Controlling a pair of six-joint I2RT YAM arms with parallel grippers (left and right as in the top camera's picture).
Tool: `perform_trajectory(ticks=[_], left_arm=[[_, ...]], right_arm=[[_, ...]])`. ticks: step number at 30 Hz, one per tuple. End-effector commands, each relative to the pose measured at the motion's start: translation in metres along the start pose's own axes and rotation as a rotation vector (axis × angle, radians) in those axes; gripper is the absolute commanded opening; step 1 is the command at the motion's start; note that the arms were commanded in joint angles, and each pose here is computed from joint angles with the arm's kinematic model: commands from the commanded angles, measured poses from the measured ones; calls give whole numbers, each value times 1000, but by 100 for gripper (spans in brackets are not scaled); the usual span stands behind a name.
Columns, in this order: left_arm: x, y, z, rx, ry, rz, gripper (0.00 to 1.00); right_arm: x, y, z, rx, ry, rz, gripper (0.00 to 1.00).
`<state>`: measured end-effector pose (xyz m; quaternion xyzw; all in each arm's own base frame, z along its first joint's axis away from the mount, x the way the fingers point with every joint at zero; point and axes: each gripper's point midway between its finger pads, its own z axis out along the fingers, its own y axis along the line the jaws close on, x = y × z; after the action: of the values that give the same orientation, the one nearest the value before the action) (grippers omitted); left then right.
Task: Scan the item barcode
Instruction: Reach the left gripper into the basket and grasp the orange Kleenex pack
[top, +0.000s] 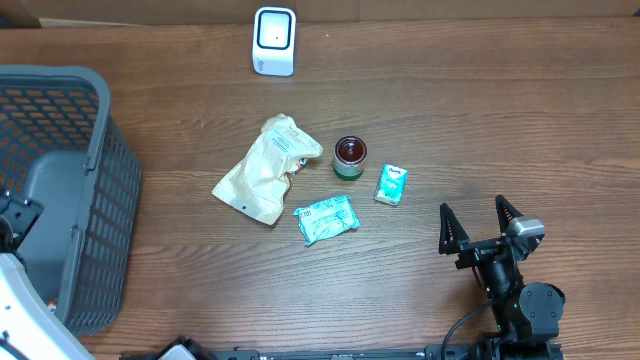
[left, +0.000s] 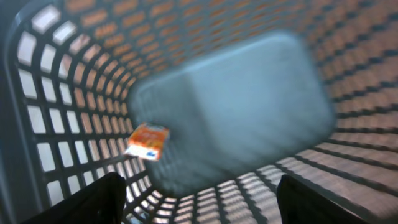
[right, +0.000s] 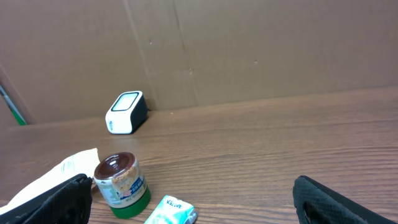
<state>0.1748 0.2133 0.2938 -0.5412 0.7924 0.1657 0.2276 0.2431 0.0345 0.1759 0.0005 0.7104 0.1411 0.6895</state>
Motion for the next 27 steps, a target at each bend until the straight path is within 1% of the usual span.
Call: perform_trajectory(ticks=[1, 5, 7, 9, 12, 20, 21, 22, 27], left_arm=[[16, 18, 45, -88, 96, -30, 81], [28, 27, 91, -168, 155, -26, 83], [40, 29, 112, -202, 213, 13, 84], [50, 30, 128, -231, 268, 61, 84], [59, 39, 148, -312, 336, 113, 82], [70, 57, 168, -452, 428, 201, 85], [72, 57, 169, -458, 440, 212, 86], [74, 58, 170, -459, 451, 223, 89], [79, 58, 176, -466, 481, 240, 93]], right_arm=[[2, 0, 0, -2, -1, -1, 100], [2, 0, 0, -2, -1, -1, 100], [2, 0, 0, -2, 0, -1, 100], [2, 0, 0, -2, 0, -1, 100], [2, 0, 0, -2, 0, -1, 100], [2, 0, 0, -2, -1, -1, 100], [2, 0, 0, -2, -1, -1, 100], [2, 0, 0, -2, 0, -1, 100], [2, 0, 0, -2, -1, -1, 100]])
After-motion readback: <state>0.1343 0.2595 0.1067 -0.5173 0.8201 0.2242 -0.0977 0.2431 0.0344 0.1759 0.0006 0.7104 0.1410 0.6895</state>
